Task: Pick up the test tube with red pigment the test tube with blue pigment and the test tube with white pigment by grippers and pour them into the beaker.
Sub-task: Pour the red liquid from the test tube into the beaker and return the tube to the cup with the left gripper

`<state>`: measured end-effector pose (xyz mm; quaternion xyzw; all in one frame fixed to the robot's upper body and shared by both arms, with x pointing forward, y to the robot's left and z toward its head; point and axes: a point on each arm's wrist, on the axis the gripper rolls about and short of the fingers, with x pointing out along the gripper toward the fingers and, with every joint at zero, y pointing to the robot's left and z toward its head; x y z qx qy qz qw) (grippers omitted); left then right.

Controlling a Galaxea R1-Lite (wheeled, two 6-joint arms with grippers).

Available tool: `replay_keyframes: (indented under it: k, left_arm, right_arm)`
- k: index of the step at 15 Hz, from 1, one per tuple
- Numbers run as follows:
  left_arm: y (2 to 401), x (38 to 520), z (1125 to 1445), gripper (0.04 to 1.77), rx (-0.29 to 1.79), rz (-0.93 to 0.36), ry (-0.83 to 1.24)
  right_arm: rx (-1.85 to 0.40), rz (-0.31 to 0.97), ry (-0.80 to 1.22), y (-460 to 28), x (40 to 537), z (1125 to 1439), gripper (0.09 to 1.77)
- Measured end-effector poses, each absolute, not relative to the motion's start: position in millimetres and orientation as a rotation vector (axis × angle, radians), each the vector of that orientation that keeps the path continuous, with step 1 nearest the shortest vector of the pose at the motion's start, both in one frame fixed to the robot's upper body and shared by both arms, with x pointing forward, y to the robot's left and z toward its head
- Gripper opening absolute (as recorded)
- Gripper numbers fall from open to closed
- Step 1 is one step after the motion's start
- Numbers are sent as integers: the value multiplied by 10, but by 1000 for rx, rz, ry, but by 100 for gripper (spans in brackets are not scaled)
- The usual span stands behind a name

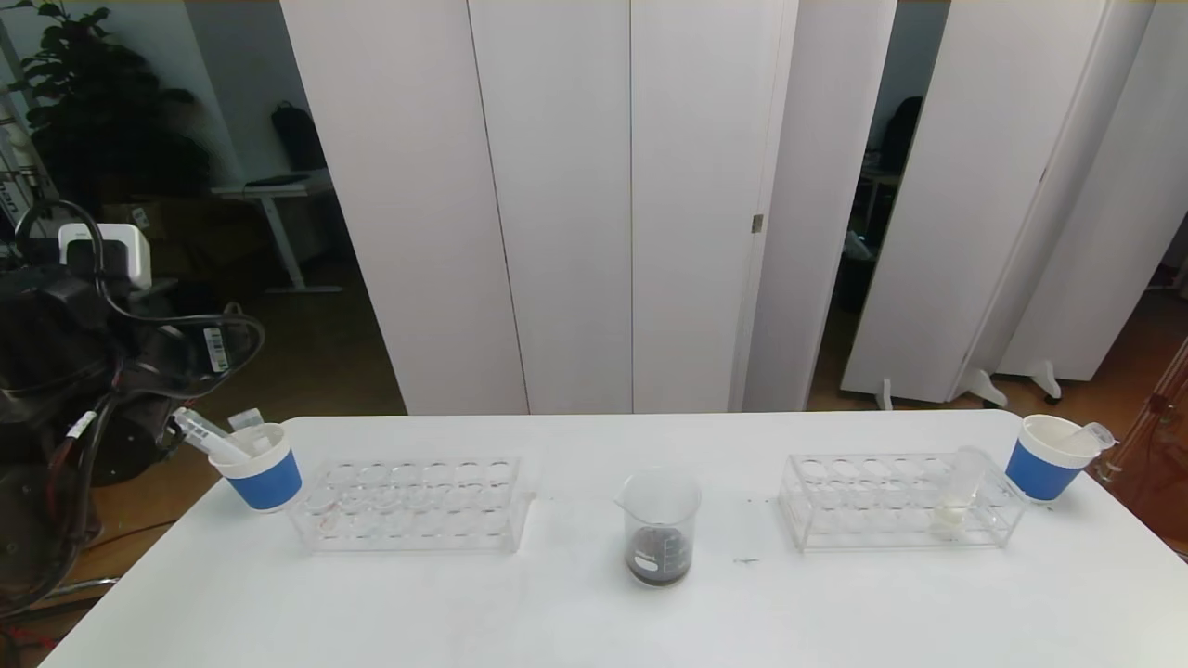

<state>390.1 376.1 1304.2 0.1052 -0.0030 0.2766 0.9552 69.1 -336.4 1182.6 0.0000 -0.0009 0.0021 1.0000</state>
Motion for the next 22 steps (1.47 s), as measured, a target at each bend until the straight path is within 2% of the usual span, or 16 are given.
replay_keyframes:
  k: [9,22]
  left_arm:
    - [3580,2808,13350,175,223,513,112]
    - [3461,1303,13209,175,222,507,121]
  right_arm:
    - [0,4,-2,-3364,691,11826,175]
    - [0,4,-2,-3364,691,11826,175]
